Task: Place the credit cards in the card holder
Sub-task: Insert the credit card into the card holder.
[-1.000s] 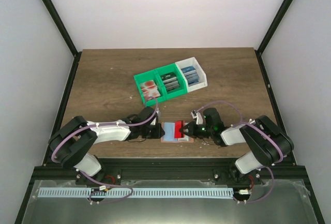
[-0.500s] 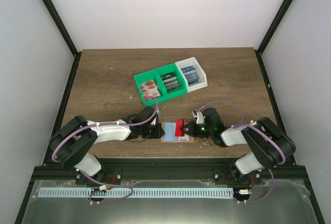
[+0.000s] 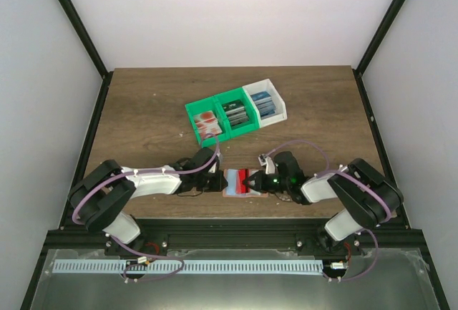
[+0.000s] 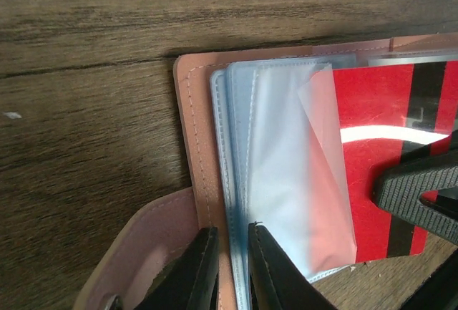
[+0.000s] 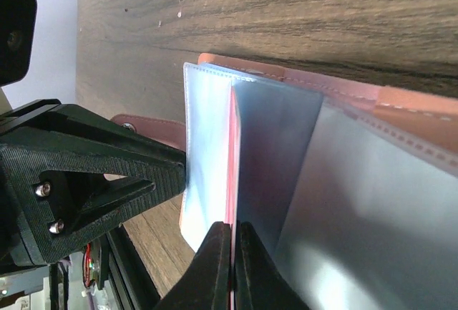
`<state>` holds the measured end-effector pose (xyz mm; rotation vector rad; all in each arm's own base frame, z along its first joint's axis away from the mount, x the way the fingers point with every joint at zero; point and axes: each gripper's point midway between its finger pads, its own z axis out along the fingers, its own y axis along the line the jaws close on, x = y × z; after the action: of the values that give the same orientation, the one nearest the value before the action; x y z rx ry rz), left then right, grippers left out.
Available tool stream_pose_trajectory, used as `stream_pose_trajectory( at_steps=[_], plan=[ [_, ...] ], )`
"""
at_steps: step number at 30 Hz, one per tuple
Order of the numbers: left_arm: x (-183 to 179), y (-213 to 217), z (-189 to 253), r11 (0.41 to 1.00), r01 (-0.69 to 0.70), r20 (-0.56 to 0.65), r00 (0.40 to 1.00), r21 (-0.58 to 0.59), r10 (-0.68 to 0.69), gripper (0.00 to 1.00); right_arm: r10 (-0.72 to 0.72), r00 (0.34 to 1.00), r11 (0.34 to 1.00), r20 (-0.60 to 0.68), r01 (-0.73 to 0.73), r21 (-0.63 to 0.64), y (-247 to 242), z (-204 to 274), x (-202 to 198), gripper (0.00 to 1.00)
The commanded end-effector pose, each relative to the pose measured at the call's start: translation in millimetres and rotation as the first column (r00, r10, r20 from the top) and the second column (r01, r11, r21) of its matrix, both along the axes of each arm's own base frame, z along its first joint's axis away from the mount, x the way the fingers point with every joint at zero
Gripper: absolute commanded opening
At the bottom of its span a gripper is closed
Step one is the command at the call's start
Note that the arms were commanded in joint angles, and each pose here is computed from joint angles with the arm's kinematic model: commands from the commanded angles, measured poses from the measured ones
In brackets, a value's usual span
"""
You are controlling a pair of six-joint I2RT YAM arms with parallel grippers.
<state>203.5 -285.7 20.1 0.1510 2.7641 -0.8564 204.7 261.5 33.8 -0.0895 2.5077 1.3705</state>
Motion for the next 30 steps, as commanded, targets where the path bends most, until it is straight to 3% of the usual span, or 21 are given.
stream_pose_trajectory(
  at_steps=[1,11,17,23,30],
  plan=[
    [-4.9,6.1,-16.2,0.999,0.009,-0.027,1.000,0.049,-0.008,0.15,0.002,0.997,1.000,-0.074,-0.003,-0.020,-1.2,-12.2,-13.1,0.01],
    [-6.5,7.1,-16.6,0.999,0.008,-0.029,1.000,0.045,-0.007,0.14,-0.043,0.992,0.999,-0.122,0.042,-0.012,13.2,-12.7,-8.7,0.08],
    [-6.4,8.3,-15.8,0.999,0.007,-0.023,1.000,0.049,-0.006,0.13,-0.076,0.991,0.997,-0.111,0.075,-0.022,12.3,-8.6,-6.1,0.21],
    [-6.8,8.8,-15.4,0.999,0.008,-0.022,1.000,0.049,-0.007,0.13,-0.125,0.989,0.988,-0.079,0.116,-0.106,4.1,-3.5,-3.5,0.41],
    [-7.6,7.0,-15.5,0.999,0.017,-0.025,1.000,0.040,-0.016,0.13,-0.159,0.985,0.960,-0.070,0.138,-0.243,-1.0,-13.4,-3.4,0.45]
  ],
)
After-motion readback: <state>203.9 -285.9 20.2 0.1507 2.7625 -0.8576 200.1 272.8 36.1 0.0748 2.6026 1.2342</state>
